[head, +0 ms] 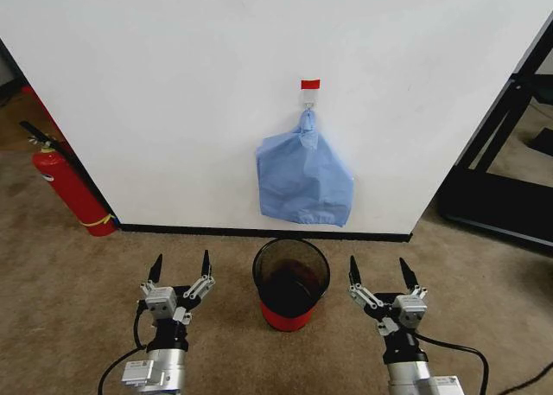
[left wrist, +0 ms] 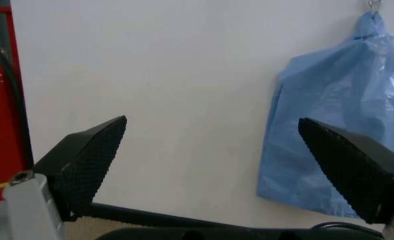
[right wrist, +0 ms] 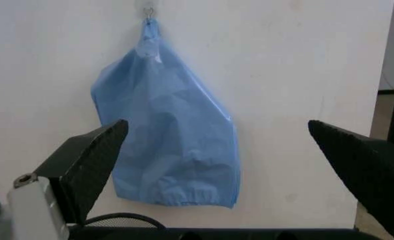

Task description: Pick up the garbage bag from the wall and place it over the trash bin.

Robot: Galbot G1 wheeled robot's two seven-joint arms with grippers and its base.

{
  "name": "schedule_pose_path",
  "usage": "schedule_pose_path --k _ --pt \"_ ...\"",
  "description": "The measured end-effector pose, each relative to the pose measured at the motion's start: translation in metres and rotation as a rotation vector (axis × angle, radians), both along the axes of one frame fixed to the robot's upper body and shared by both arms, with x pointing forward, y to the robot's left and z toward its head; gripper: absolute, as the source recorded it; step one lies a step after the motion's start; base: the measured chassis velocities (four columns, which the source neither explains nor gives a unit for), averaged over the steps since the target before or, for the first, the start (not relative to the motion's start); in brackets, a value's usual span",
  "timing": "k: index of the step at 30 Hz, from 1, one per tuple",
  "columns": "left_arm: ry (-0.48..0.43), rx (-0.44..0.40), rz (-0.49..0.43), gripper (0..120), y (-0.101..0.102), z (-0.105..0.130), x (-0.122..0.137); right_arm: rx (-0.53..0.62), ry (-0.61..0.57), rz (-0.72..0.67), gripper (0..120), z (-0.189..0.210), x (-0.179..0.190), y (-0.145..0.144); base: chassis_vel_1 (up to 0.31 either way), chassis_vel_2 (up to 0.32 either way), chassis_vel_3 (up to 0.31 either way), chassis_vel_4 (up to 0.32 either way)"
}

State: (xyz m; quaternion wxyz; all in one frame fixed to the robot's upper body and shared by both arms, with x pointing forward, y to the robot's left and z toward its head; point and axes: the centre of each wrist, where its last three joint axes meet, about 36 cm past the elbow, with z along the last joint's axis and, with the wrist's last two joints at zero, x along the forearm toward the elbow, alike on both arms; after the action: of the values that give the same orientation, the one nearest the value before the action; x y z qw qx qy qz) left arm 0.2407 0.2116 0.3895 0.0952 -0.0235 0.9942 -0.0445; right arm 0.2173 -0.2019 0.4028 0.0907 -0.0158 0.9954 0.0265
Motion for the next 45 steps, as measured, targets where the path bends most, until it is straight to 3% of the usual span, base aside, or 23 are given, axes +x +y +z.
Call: schedule_pose_path --k 14,20,23,35,39,40,45 --pt "0.001 0.002 0.011 100 0.005 -0.001 0.001 0.028 0.025 -0.025 100 -0.001 0.009 -0.013 0.000 0.000 0.000 0.000" --pt "0.007 -0.004 0.012 100 0.002 -0.003 0.002 0.085 0.049 0.000 100 0.002 0.022 -0.020 0.000 0.000 0.000 0.000" --pt "0.015 0.001 0.005 100 0.001 -0.005 0.002 0.169 0.076 0.041 100 0.007 0.035 -0.029 0.000 0.000 0.000 0.000" --pt "0.038 0.027 -0.042 100 0.002 -0.006 0.003 0.370 0.069 0.256 100 0.021 0.121 -0.080 0.000 0.000 0.000 0.000" --pt "0.048 0.030 -0.039 100 0.002 -0.004 -0.007 0.539 0.086 0.470 100 0.036 0.171 -0.082 0.000 0.000 0.000 0.000" --pt "0.048 0.030 -0.039 100 0.002 -0.004 -0.007 0.539 0.086 0.470 100 0.036 0.171 -0.082 0.000 0.000 0.000 0.000" --pt "0.052 0.055 -0.034 100 0.001 -0.008 -0.012 0.681 0.099 0.629 100 0.035 0.239 -0.064 0.000 0.000 0.000 0.000"
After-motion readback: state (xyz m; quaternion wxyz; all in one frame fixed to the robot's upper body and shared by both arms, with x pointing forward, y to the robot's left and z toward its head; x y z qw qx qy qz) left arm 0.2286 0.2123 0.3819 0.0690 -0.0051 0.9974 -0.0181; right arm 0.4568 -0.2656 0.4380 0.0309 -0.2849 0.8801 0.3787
